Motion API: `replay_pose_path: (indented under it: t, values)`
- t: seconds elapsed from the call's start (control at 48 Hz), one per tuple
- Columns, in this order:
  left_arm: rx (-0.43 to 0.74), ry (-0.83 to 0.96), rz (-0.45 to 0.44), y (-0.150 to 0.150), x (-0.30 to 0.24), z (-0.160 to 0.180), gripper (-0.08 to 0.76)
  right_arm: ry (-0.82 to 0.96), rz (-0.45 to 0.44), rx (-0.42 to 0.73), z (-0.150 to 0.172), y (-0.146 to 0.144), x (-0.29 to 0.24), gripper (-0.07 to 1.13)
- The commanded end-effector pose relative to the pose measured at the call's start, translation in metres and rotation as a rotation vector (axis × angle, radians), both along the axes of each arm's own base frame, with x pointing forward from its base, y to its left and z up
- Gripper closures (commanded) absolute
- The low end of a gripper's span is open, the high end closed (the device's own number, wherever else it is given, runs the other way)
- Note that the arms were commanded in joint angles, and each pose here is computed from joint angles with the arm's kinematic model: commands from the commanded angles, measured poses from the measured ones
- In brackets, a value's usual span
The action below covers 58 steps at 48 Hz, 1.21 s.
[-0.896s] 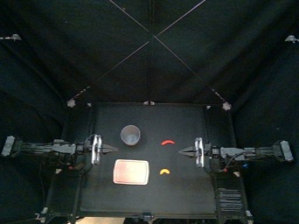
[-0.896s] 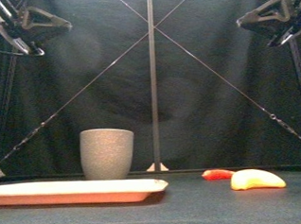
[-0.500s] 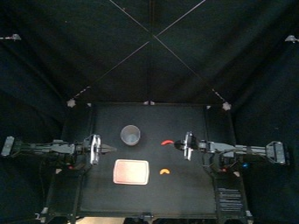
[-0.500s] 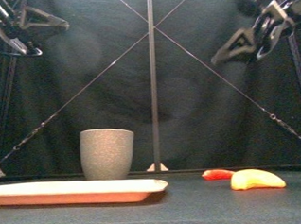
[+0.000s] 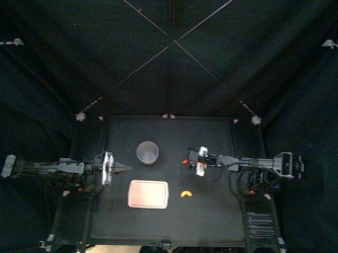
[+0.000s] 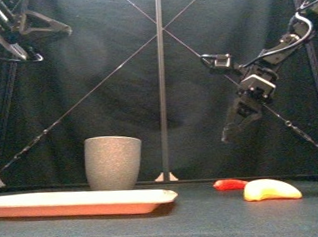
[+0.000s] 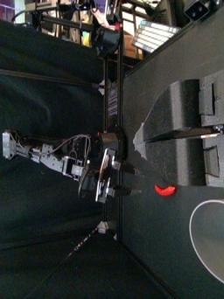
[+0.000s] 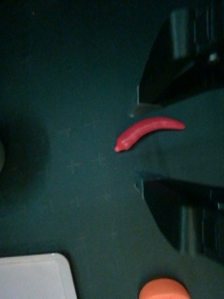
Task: Pick the red chile then place it in the grey bowl
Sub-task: Pick the red chile
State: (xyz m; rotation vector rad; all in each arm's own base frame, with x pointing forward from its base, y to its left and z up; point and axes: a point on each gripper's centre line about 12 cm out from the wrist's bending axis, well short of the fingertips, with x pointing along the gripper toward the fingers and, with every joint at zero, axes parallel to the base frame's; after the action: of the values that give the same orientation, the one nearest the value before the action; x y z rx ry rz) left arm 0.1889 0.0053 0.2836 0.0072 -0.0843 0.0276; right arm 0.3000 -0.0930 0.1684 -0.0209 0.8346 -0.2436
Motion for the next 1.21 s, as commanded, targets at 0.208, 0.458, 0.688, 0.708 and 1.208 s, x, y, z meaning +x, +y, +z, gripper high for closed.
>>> replay_pose_path:
  t: [0.208,0.458,0.688,0.708,1.208]
  values:
    - [0.004,-0.015,0.007,0.001,0.001,0.005,0.703,0.073,-0.014,0.000,-0.012,-0.014,0.016,0.02]
    - [0.003,-0.012,0.012,0.002,0.001,0.003,0.703,0.230,-0.037,0.026,-0.032,-0.023,0.017,0.02]
    - [0.003,-0.012,0.014,0.003,0.001,0.003,0.703,0.283,-0.083,0.056,-0.040,-0.037,0.021,0.02]
    - [0.004,-0.014,0.014,0.003,0.001,0.004,0.703,0.286,-0.088,0.057,-0.040,-0.039,0.021,0.02]
    - [0.005,-0.012,0.017,0.003,0.001,0.003,0.703,0.356,-0.136,0.102,-0.053,-0.052,0.023,0.23]
